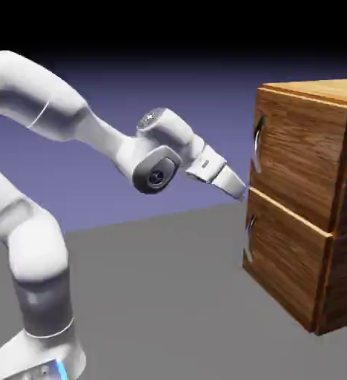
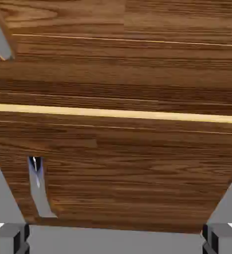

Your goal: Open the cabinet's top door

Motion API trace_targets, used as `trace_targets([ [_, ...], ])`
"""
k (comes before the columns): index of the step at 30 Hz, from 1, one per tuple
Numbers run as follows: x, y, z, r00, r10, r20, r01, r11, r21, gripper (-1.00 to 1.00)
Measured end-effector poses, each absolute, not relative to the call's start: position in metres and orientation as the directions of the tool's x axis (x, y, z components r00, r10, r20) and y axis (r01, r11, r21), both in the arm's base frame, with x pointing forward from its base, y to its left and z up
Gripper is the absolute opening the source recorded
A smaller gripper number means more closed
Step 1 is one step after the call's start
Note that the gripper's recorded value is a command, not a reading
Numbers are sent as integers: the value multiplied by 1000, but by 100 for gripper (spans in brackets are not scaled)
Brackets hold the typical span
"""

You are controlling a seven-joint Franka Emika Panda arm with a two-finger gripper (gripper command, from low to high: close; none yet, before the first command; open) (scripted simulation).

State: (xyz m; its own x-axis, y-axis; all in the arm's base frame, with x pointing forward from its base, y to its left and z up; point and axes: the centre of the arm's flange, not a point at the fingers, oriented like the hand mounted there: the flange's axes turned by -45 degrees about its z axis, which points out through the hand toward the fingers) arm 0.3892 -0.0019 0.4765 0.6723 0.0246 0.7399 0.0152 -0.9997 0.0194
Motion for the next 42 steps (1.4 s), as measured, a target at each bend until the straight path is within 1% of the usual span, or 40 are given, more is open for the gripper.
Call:
trace_targets([
  [12,377,-15,545,540,-67,839,-67,-997,-37,0],
  [22,365,-4,581,415,-100,904,-87,-994,-70,0],
  [32,362,25,594,291,-98,952,-77,-994,-78,0],
  [42,375,62,581,177,-71,982,-56,-996,-62,0],
])
